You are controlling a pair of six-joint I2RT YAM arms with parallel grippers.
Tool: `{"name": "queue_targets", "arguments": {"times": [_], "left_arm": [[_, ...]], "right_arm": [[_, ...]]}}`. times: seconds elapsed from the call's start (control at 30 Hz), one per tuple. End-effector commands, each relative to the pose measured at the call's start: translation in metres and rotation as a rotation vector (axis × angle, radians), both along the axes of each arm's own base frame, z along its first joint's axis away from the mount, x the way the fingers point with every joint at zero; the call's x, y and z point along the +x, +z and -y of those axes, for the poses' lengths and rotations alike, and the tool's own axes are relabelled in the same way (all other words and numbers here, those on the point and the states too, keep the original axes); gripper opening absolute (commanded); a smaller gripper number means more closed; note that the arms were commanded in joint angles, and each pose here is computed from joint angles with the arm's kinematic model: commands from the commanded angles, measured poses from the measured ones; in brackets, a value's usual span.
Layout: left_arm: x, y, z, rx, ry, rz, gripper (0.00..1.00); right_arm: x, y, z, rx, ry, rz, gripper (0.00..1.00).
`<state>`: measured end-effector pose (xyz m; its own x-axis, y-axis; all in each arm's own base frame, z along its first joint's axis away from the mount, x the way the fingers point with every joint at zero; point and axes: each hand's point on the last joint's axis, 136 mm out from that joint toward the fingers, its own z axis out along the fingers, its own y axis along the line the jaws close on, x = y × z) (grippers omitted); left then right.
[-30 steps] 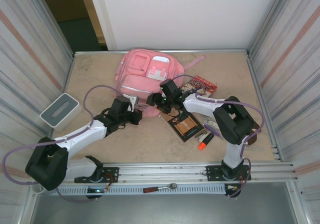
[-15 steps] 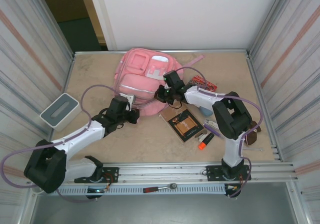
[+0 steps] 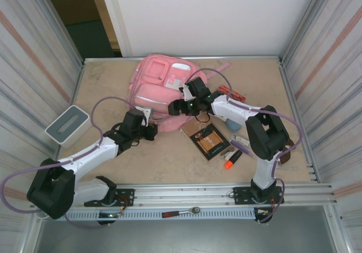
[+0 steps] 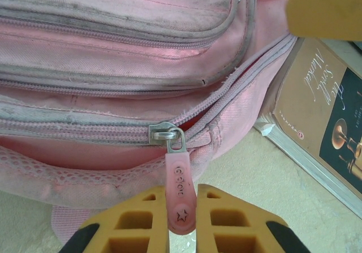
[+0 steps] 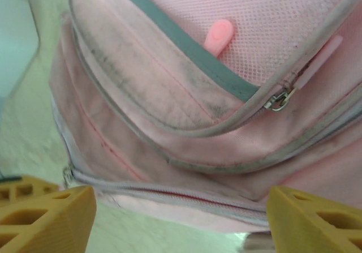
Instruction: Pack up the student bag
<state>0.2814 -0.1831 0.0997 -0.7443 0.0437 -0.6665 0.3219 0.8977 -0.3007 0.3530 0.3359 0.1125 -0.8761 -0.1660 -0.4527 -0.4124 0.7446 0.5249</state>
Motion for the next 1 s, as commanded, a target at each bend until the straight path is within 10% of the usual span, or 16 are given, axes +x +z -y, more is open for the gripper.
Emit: {"name": "queue_targets", "arguments": {"times": [0.0, 0.53, 0.83, 0.97], "left_arm": [[0.002, 0.015, 0.003, -0.039, -0.026, 0.053, 0.00], [0.005, 0.018, 0.003, -0.056, -0.015, 0.045, 0.00], [0.009, 0.023, -0.005, -0.072, 0.021, 0.052, 0.00], [0.014, 0.014, -0.026, -0.028, 0.109, 0.009, 0.00]], "right_arm": [[-0.008, 0.013, 0.016, -0.134, 0.275, 0.207, 0.81], [-0.023, -0.019, -0.029, -0.161, 0.711, 0.430, 0.71], [0.003, -0.033, -0.007, -0.341, 0.631, 0.440, 0.14], [0.012, -0.027, 0.014, -0.385, 0.621, 0.469, 0.11]]}}
